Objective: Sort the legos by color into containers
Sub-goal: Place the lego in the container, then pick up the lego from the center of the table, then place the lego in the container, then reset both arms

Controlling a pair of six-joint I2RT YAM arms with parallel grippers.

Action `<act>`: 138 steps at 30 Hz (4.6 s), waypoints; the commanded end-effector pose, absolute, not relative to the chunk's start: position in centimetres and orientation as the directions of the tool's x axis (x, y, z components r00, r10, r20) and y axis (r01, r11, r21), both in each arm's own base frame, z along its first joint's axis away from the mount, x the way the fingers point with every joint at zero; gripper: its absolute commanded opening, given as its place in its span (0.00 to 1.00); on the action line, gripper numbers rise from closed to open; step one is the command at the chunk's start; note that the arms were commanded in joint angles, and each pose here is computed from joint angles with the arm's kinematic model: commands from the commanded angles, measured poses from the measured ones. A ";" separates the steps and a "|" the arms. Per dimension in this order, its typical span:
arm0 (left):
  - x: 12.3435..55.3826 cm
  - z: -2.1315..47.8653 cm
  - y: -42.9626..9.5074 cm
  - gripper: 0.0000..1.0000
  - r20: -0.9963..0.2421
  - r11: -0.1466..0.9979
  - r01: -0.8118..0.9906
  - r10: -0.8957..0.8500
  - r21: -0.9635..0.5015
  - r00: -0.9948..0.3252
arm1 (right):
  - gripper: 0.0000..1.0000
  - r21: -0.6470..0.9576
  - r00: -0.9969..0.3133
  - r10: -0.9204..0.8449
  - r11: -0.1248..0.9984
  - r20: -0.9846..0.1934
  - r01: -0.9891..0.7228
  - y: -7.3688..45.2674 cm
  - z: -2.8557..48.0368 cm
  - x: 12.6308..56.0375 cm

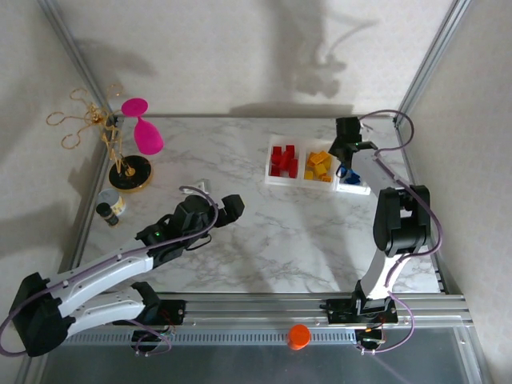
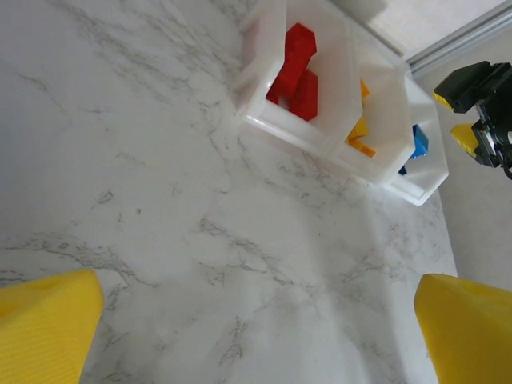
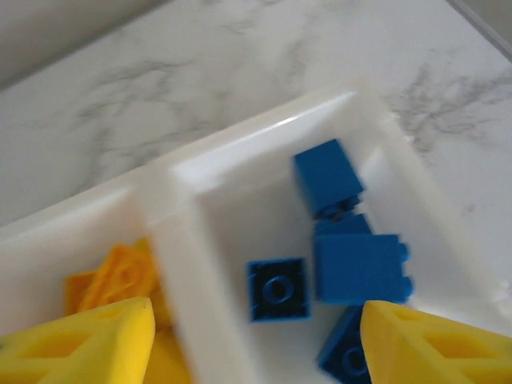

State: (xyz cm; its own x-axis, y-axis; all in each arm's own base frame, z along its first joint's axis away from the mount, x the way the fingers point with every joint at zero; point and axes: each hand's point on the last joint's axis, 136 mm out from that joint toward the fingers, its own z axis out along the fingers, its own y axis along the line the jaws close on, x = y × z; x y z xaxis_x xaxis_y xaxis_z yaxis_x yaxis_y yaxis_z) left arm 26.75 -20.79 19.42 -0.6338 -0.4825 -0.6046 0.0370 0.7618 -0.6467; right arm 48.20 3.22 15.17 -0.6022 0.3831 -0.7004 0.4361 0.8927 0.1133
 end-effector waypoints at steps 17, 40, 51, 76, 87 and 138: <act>21.9 20.9 -9.9 1.00 -0.621 0.767 -0.203 -0.620 -0.609 -0.480 | 0.84 0.208 -0.731 -0.049 0.944 -0.680 -0.257 34.6 14.0 37.1; 20.5 20.5 -6.7 1.00 -0.615 0.736 -0.294 -0.674 -0.610 -0.410 | 0.84 0.221 -0.795 -0.124 0.925 -0.594 -0.309 48.3 4.4 33.8; 20.6 20.4 -6.4 1.00 -0.620 0.737 -0.306 -0.674 -0.603 -0.401 | 0.73 0.128 -0.794 -0.129 0.959 -0.594 -0.251 47.9 1.8 35.2; 21.0 21.3 -8.6 0.99 -0.609 0.751 -0.231 -0.644 -0.619 -0.463 | 0.30 0.203 -0.677 -0.094 0.916 -0.730 -0.346 44.9 11.4 35.0; 23.4 21.2 -14.6 1.00 -0.641 0.788 -0.026 -0.519 -0.615 -0.566 | 0.32 0.234 -0.656 0.172 0.972 -0.735 -0.007 26.2 16.2 37.8; 30.5 19.8 3.8 1.00 -0.964 0.822 -0.514 -0.264 -0.244 0.036 | 0.99 -0.025 -0.226 0.064 0.929 -0.972 0.370 -1.6 15.1 37.5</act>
